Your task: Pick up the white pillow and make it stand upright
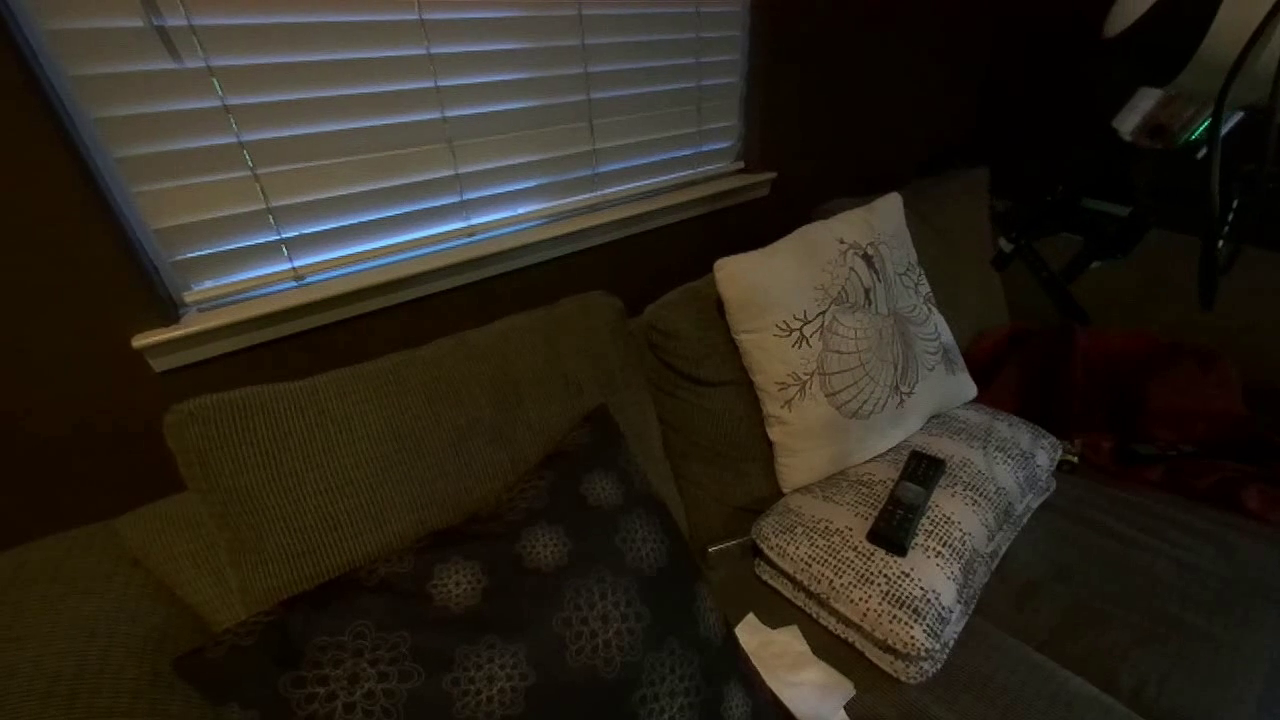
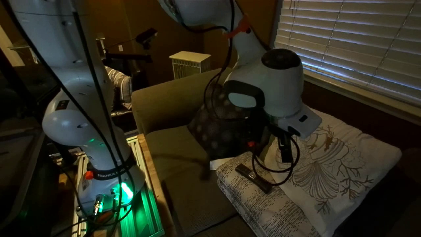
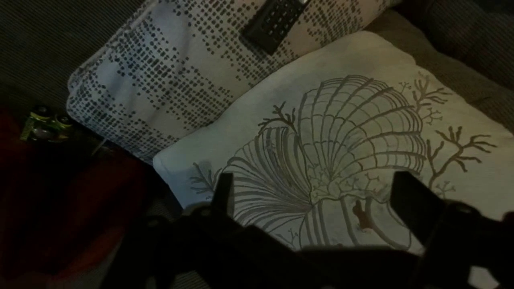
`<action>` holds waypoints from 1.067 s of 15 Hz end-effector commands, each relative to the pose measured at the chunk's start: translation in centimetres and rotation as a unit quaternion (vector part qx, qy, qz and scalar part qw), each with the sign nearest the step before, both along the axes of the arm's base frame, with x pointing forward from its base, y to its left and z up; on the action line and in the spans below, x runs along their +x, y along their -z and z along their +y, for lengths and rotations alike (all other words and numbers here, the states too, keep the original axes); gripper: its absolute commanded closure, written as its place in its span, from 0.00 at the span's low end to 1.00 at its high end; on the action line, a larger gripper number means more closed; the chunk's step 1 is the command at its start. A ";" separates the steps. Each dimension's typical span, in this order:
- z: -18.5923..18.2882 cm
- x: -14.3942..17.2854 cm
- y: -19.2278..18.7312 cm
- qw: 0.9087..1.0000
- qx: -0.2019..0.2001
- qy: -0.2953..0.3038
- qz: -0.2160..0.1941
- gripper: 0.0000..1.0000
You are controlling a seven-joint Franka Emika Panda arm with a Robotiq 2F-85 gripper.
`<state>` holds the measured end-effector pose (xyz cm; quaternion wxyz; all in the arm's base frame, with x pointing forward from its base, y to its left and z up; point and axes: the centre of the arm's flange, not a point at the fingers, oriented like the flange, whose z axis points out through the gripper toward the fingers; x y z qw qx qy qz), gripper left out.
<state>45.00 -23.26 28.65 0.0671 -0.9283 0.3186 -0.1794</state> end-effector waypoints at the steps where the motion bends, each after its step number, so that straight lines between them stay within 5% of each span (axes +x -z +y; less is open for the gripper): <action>1: 2.9 -2.1 -0.1 0.999 -0.026 -0.033 -0.007 0.00; 6: 5.4 -3.0 1.0 0.997 -0.047 -0.056 0.004 0.00; 16: 4.2 -1.8 1.9 0.999 -0.032 -0.040 0.007 0.00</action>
